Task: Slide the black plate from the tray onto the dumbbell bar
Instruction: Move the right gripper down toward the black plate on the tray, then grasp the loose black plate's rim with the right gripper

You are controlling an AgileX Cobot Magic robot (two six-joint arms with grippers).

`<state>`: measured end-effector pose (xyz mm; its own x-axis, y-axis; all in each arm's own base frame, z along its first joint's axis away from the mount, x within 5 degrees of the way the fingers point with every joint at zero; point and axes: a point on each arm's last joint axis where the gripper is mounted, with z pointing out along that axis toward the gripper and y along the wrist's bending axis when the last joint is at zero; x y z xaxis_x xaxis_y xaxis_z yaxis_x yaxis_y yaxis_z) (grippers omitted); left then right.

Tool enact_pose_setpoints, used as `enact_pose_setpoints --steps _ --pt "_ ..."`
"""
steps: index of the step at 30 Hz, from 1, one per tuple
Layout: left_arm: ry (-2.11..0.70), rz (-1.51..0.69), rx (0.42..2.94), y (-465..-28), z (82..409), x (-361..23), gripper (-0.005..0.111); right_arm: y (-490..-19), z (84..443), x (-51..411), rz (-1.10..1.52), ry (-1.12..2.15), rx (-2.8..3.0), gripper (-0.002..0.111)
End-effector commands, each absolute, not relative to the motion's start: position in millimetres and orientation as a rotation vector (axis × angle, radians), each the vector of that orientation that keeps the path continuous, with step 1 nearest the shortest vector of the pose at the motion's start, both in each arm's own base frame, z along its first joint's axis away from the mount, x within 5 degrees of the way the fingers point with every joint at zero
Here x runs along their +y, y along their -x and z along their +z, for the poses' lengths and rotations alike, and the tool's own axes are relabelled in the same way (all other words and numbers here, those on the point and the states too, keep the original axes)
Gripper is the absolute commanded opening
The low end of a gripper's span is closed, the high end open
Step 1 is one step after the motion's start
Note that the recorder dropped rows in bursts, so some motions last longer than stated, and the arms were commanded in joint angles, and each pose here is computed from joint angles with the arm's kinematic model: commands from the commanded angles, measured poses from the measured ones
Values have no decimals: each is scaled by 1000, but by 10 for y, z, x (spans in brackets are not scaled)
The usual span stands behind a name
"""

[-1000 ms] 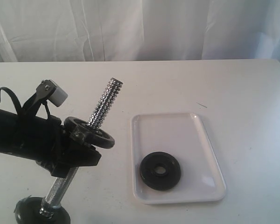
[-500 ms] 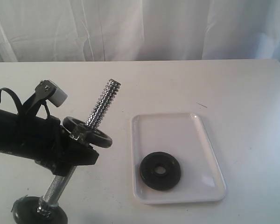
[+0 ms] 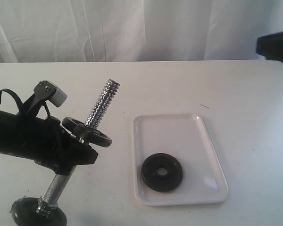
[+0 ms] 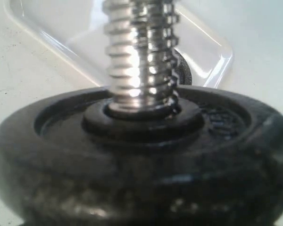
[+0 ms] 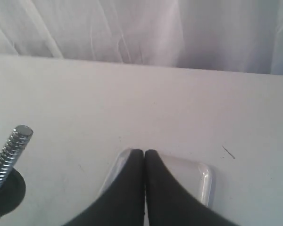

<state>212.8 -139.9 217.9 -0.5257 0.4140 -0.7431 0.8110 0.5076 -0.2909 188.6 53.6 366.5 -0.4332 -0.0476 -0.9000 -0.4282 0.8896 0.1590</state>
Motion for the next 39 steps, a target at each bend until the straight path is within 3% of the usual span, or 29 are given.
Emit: enact_pose_setpoints --steps 1,3,5,7,12,15,24,30,39 --pt "-932 -905 2061 -2131 2378 -1432 0 -2503 3585 666 466 523 2116 0" --pt "-930 -901 2062 -2134 2377 -1430 0 -2700 3483 737 541 602 2215 2" --pt "-928 -896 2063 -2138 2376 -1428 0 -2823 3382 799 626 697 2308 11" --pt "-925 -892 2064 -2141 2375 -1426 0 -2922 3253 847 708 756 2387 26" --pt "-920 -880 2066 -2149 2373 -1422 0 -3173 2969 955 830 878 2324 83" --pt "-913 -868 2068 -2157 2371 -1417 0 -3268 2833 1026 899 904 2301 100" --pt "-896 -829 2075 -2183 2362 -1400 0 -3136 2521 1659 351 1291 2438 100" --pt "-886 -809 2079 -2196 2359 -1391 0 -3090 2093 1973 317 1434 2518 100" --pt "-884 -806 2079 -2198 2358 -1390 0 -3075 1868 2119 274 1525 2511 100"
